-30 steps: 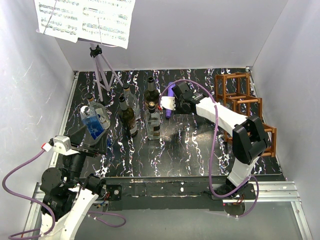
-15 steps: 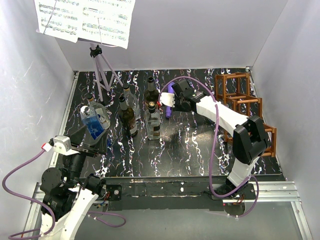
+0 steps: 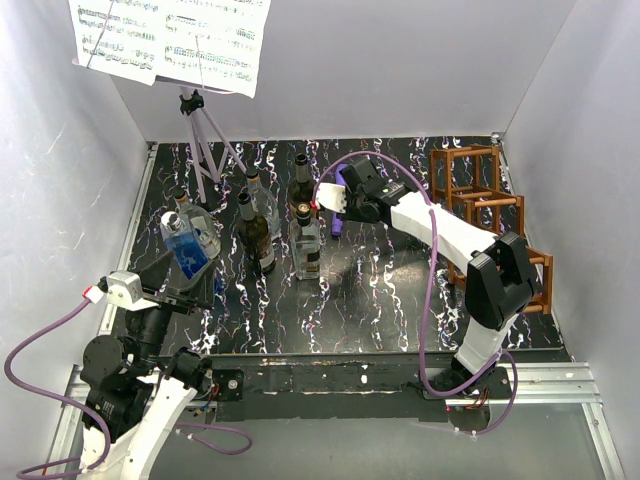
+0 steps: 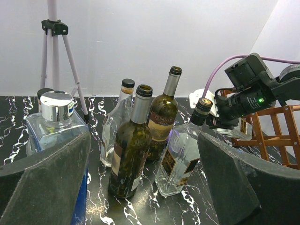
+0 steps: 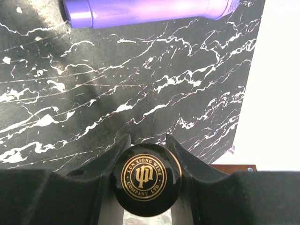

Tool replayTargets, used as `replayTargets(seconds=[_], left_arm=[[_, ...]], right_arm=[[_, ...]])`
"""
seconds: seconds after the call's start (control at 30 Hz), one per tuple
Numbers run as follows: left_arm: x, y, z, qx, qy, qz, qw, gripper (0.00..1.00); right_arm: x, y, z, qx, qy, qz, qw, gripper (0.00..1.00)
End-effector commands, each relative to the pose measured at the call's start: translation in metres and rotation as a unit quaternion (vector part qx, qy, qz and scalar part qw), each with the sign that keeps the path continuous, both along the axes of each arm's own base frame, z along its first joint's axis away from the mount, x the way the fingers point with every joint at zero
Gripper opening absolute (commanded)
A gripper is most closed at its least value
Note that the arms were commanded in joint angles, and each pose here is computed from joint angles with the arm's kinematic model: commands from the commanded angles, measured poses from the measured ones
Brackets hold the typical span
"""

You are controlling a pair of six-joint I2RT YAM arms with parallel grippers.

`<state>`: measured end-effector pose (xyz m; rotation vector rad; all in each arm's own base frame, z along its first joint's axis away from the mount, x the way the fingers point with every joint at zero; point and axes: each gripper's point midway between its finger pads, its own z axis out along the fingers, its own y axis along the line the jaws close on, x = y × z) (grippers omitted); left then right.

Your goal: Take the wine bottle off the wine rack

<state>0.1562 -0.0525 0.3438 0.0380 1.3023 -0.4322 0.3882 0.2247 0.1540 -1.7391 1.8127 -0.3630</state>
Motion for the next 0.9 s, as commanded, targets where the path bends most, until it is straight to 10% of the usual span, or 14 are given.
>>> replayTargets(seconds=[0.0,0.87], left_arm=[[0.001,-0.002,-0.001,0.006,0.001,-0.004,1.0,0.98],[0.002,-0.003,-0.002,0.007,0.003,-0.005,1.0,0.98]], right_arm=[[0.011,0.011,0.067,0.052,-0.08,-0.008,0.995,0.01],[-0.015,0.002,0.128,0.199,-0.112,-0.053,0.972,0.01]])
